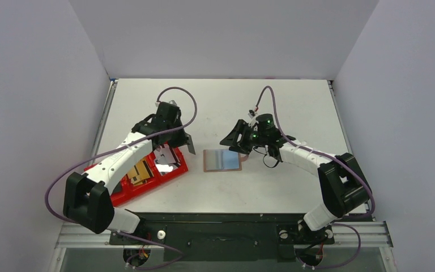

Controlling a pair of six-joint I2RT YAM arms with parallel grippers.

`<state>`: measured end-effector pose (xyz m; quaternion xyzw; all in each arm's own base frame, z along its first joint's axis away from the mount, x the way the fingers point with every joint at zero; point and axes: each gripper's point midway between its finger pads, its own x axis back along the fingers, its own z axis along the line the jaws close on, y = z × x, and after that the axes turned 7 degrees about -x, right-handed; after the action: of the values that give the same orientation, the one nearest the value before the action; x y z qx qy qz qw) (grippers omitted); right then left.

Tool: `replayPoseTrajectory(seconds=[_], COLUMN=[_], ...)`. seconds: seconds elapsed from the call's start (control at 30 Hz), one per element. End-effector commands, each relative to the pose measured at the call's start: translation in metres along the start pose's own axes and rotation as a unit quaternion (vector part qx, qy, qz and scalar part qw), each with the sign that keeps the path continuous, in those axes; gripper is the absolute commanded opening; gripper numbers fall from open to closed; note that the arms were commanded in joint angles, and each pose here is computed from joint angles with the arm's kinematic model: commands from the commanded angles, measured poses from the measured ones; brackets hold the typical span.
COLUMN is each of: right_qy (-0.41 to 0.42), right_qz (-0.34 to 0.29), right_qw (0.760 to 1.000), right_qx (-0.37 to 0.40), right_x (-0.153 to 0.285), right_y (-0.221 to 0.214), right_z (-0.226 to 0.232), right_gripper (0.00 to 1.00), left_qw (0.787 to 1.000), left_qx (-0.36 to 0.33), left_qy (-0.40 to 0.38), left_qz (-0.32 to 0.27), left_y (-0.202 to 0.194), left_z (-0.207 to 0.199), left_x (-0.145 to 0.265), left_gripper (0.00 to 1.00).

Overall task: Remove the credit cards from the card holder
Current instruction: Place the credit card in the storage box.

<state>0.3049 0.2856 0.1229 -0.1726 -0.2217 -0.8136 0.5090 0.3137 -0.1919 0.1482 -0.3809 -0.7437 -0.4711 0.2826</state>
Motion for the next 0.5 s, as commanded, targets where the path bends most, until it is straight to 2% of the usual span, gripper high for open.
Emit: replayPoseTrajectory(seconds=[0.0,0.27,0.47], right_qy=[0.007,-0.002,-0.012], right_qz=[-0.015,-0.004,0.0], right_qw=[0.999,0.999,0.999], right_qx=[0.03,0.036,0.044], right_x=[-0.002,-0.007,-0.011], right_y=[0.01,0.007,0.008], right_z=[0.014,0.011,0.006], right_gripper=[0.56,0.56,0.56], left_qw=[0.997,0.989,0.978], left_qx=[-0.02,-0.013,0.011], left_qy=[0.065,0.12,0.186], left_qz=[-0.049,-0.084,-0.095], left_y=[0.02,0.031,0.027], left_z=[0.022,0.059,0.107], left_x=[0.032,0.076,0.109], left_gripper=[0.0,0.0,0.0])
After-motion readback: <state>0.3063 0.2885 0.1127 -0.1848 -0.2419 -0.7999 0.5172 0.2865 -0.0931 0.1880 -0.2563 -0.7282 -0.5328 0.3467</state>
